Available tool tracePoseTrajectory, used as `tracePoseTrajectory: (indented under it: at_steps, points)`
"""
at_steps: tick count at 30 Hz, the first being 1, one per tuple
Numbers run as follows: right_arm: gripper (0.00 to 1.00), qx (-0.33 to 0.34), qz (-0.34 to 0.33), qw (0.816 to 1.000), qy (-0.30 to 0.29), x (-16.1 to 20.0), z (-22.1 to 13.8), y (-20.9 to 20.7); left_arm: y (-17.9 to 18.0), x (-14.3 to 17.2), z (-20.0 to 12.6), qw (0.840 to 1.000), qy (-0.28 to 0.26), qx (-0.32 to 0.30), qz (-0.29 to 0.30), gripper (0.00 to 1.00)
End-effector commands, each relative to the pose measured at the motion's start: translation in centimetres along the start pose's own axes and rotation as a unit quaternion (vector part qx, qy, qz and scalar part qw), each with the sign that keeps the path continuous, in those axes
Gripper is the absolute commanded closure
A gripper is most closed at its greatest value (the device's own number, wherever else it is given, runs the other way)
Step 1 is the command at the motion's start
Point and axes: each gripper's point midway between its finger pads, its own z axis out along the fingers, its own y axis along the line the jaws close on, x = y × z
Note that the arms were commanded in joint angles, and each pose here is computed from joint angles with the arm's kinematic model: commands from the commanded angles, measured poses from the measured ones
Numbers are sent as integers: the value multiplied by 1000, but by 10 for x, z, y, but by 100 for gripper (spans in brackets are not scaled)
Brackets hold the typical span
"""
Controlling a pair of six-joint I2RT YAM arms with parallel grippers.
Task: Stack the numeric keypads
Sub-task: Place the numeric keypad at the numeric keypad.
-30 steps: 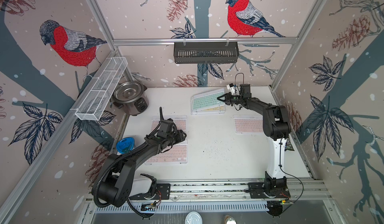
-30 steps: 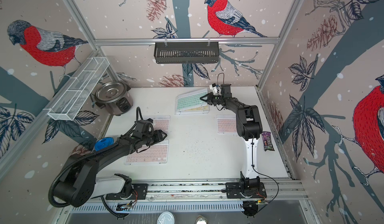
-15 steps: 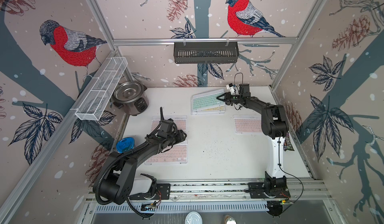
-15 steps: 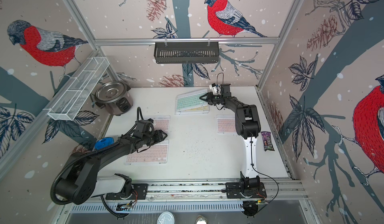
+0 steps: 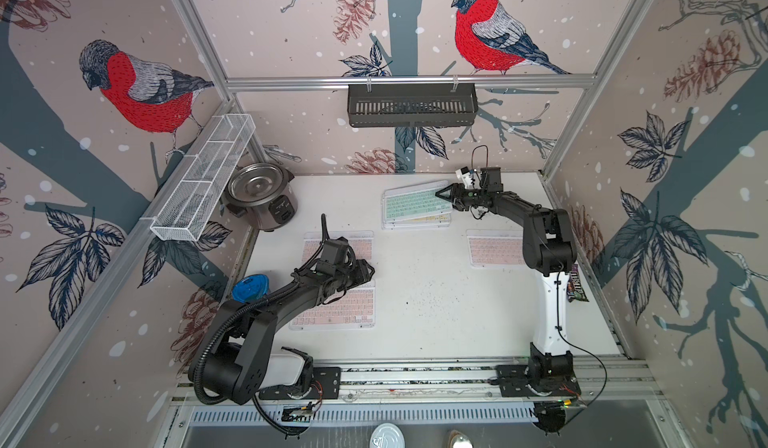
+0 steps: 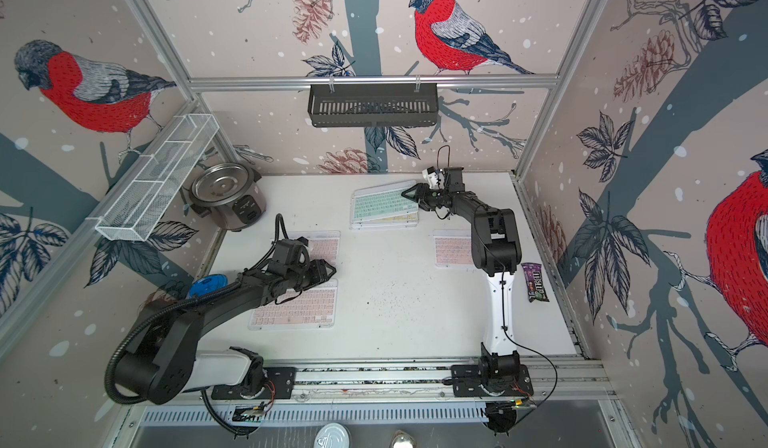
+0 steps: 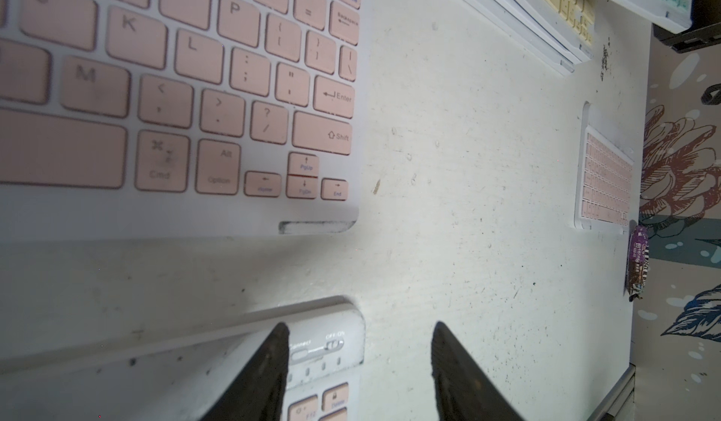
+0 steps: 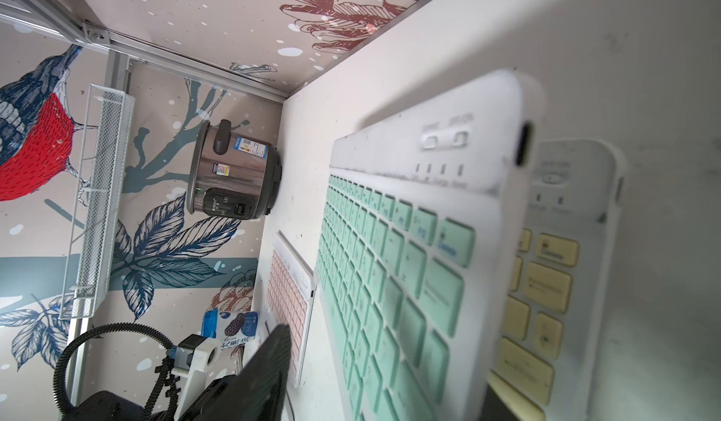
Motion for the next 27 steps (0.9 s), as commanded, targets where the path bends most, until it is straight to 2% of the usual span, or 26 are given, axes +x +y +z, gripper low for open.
tracePoseTrajectory:
  at_steps: [1, 13, 27]
  points:
    - [40, 18, -12, 1000, -4, -3, 0, -6, -7, -7, 0, 1000, -10, 13, 4, 42]
    - [33, 47, -12, 999, -6, -7, 0, -19, -8, -8, 1, 1000, -8, 14, 4, 42]
    - [30, 94, -13, 995, -9, -8, -2, -35, -7, -7, 1, 1000, -7, 12, 4, 41]
